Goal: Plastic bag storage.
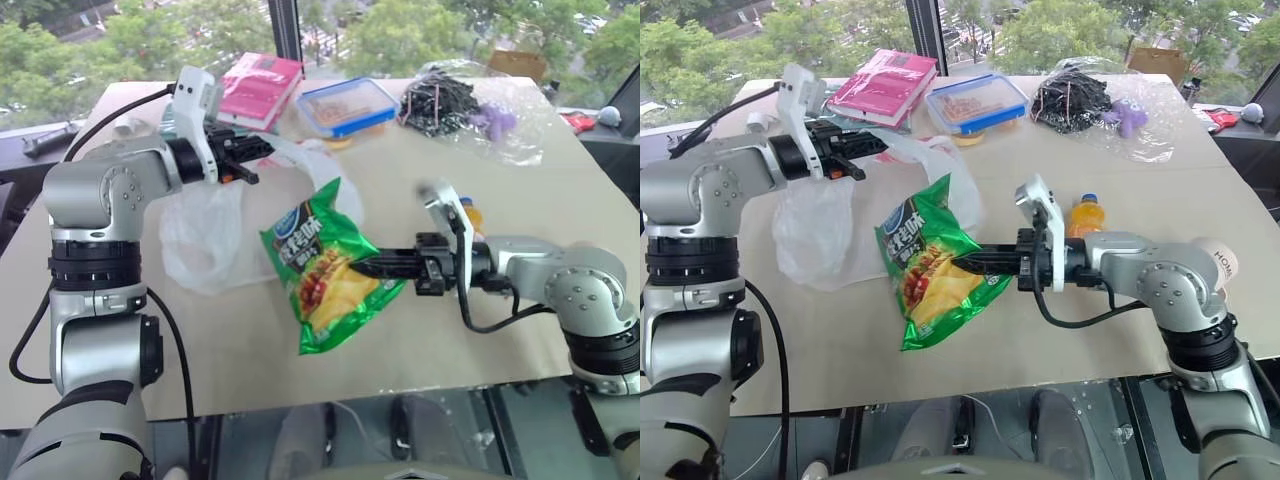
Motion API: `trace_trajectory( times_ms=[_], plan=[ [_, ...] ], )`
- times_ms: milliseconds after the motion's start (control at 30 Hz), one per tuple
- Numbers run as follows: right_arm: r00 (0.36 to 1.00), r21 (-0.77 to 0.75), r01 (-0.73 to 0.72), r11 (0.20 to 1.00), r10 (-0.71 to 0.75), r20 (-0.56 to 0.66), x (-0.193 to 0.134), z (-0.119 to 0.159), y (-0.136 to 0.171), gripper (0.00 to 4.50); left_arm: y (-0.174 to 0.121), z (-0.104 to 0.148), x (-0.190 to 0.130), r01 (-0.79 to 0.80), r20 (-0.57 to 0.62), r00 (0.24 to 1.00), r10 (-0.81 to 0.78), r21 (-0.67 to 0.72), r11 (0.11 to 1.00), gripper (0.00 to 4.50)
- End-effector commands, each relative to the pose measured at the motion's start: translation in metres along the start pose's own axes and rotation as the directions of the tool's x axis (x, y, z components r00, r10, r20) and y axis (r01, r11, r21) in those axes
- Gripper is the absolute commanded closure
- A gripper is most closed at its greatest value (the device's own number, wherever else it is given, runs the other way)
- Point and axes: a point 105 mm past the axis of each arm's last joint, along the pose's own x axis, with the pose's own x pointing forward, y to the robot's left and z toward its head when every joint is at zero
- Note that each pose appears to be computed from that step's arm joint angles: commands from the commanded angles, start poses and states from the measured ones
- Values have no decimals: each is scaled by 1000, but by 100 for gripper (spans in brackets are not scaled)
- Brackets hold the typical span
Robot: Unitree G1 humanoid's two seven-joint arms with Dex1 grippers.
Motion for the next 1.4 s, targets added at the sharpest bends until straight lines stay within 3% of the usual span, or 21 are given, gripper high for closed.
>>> trace_trajectory(
  times_ms=[33, 167, 267, 367, 533, 600, 733, 1000, 1133, 1267, 1400],
  plan=[
    [998, 12, -61, 998, 61, -26, 22, 0, 0, 446, -14, 15, -2, 44, 51, 998, -47, 57, 997, 450],
    [999, 66, -36, 997, 37, -13, 44, 3, -26, 446, -27, 16, 0, 99, 50, 993, -103, 79, 992, 450],
    [996, 101, 46, 994, -53, 71, 47, 18, -52, 446, -38, 12, -8, 158, 31, 986, -161, 79, 984, 450],
    [979, 143, 124, 982, -145, 144, 36, 32, -72, 446, -43, 2, -20, 186, -20, 982, -185, 62, 981, 450],
    [963, 170, 151, 974, -184, 199, 14, 43, -76, 446, -51, -17, -32, 221, -112, 970, -215, 42, 974, 450],
    [938, 182, 233, 955, -270, 215, 10, 46, -88, 446, -63, -19, -30, 262, -115, 960, -257, 33, 964, 450],
    [864, 226, 382, 896, -433, 257, 22, 49, -110, 446, -82, -7, -11, 293, -22, 956, -294, -39, 955, 450],
    [755, 230, 488, 842, -540, 373, 60, 59, -109, 446, -110, 8, 14, 317, 91, 948, -305, -171, 933, 450],
    [737, 232, 475, 849, -528, 422, 81, 64, -106, 446, -110, 13, 26, 296, 171, 952, -255, -294, 909, 450],
    [781, 296, 370, 881, -467, 414, 107, 54, -107, 446, -119, 12, 27, 312, 212, 944, -252, -330, 891, 450],
    [822, 261, 342, 903, -421, 383, 116, 40, -107, 265, -115, 4, 25, 284, 225, 951, -211, -369, 885, 450]
  ],
)
